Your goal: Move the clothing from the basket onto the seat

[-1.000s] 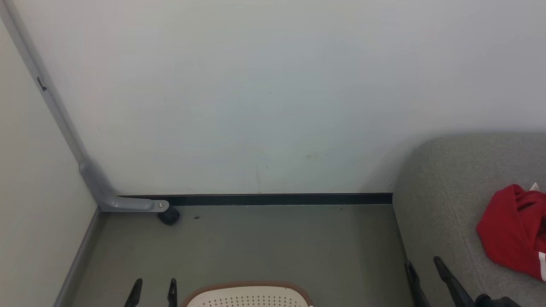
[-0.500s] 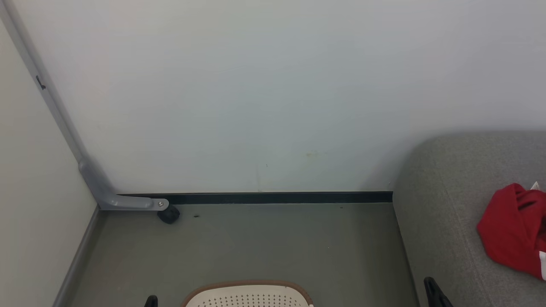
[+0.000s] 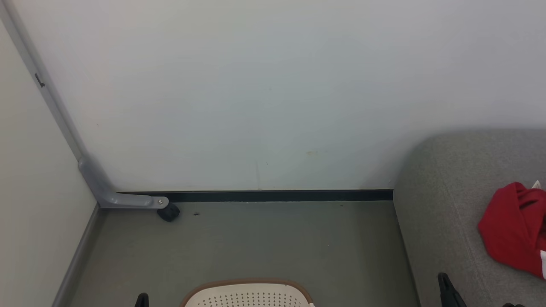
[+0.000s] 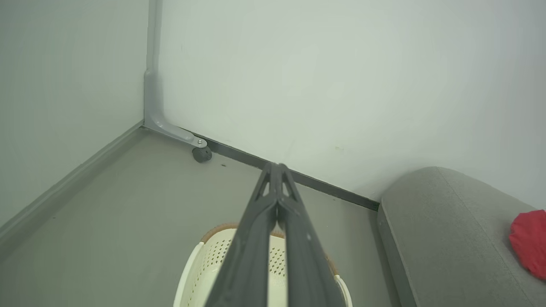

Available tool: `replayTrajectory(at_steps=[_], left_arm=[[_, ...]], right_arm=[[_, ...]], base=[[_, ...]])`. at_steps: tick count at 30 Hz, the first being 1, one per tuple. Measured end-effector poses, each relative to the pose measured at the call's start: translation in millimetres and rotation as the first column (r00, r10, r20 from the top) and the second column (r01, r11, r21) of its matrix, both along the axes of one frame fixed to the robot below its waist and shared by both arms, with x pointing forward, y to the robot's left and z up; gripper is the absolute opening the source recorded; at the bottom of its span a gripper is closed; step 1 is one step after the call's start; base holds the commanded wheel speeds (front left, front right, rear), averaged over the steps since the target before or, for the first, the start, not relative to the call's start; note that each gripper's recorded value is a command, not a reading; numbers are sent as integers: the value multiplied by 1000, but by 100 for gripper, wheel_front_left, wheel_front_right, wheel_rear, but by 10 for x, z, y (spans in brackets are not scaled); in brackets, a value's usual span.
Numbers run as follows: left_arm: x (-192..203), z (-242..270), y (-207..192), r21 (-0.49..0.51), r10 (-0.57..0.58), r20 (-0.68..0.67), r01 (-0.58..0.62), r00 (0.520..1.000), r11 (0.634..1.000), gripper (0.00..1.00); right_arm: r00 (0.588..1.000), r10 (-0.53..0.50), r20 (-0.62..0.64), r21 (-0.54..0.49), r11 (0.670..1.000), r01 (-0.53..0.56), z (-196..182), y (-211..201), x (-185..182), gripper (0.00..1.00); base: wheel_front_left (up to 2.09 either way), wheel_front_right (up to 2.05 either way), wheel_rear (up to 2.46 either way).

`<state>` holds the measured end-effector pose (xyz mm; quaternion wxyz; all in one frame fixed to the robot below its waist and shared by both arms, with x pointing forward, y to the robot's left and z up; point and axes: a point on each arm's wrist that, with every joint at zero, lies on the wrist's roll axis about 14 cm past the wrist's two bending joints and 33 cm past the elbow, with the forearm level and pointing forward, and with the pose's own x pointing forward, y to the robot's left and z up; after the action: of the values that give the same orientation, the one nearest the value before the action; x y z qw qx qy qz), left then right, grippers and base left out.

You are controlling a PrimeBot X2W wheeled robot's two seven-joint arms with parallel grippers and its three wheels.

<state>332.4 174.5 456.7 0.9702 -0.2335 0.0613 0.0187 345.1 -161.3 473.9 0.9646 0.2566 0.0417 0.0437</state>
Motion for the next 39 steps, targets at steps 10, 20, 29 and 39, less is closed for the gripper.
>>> replayTrajectory(at_steps=[10,20,29,39], left_arm=[[53,-14,37,-151,27,-22,-30,999,988,0],[94,-45,71,-292,47,-52,-60,998,955,0],[150,-32,87,-412,62,-63,-82,996,907,0],[201,-16,105,-525,70,-71,-97,995,845,0]], right_arm=[[999,-44,-30,134,990,47,1,-91,63,0],[995,-75,-65,267,960,89,-9,-168,115,0],[990,-99,-101,384,914,131,-49,-227,128,0],[986,-112,-120,493,855,158,-33,-285,173,0]], base=[[0,0,0],[0,0,0],[0,0,0],[0,0,0]])
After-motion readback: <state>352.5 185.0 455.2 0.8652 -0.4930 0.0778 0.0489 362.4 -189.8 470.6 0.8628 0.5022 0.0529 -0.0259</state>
